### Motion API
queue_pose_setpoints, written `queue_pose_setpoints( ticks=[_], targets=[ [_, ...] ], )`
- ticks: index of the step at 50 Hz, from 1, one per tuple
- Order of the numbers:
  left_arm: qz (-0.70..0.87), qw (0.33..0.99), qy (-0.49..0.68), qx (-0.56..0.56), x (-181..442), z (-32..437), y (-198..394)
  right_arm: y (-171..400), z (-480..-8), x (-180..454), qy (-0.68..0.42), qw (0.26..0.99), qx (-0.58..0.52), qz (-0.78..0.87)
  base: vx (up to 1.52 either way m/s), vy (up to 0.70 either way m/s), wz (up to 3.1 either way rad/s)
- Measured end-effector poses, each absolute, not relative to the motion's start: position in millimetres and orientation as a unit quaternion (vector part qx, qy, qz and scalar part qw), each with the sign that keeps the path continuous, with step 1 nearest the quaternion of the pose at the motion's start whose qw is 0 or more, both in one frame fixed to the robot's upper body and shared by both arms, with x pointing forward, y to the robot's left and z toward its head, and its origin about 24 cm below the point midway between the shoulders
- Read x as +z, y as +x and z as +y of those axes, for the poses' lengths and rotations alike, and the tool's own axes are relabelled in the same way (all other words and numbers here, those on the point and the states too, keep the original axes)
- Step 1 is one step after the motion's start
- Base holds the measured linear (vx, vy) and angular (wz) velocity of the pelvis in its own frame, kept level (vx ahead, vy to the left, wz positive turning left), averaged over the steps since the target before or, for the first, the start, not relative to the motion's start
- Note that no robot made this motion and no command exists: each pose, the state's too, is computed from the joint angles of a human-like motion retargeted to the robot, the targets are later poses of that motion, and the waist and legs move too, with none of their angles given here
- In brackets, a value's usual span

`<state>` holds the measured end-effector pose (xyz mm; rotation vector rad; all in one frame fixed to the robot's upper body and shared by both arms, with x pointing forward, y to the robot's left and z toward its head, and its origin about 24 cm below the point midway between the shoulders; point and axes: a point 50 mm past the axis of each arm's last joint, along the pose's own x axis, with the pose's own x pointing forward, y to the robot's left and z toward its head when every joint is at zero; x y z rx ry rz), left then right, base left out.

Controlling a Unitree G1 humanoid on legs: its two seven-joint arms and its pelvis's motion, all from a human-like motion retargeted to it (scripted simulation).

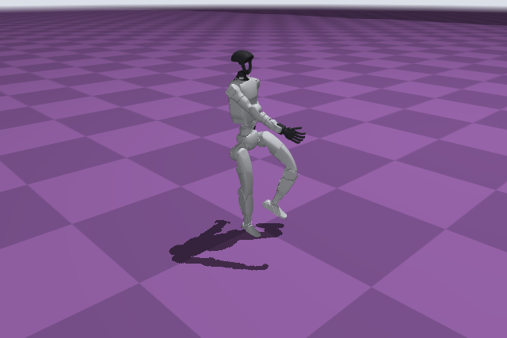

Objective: Upper body actions

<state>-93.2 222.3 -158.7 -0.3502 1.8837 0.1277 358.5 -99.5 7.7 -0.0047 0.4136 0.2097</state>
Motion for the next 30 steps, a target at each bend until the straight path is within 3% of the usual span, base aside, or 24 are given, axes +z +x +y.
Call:
queue_pose_setpoints(
  ticks=[6,17,21,25,28,30],
  targets=[
    [0.738,0.667,-0.098,0.043,-169,235,-26,305,-100,-57,-0.012,0.941,0.114,0.319,0.15,0.15,0.63],
    [0.67,0.742,-0.013,-0.025,-168,226,69,221,-146,-123,-0.08,0.885,0.121,0.443,0.01,0.25,0.47],
    [0.674,0.736,0.025,-0.06,-166,228,77,178,-172,-144,-0.097,0.858,0.091,0.496,0.11,0.23,-0.36],
    [0.722,0.685,0.044,-0.083,-167,232,49,112,-184,-166,-0.088,0.81,0.072,0.575,0.16,0.14,0.0],
    [0.755,0.65,0.008,-0.087,-165,227,36,66,-193,-174,-0.106,0.764,0.079,0.632,-0.04,0.17,0.04],
    [0.733,0.676,-0.029,-0.065,-165,222,49,37,-201,-176,-0.143,0.73,0.091,0.663,-0.12,0.13,-0.07]
  ],
)
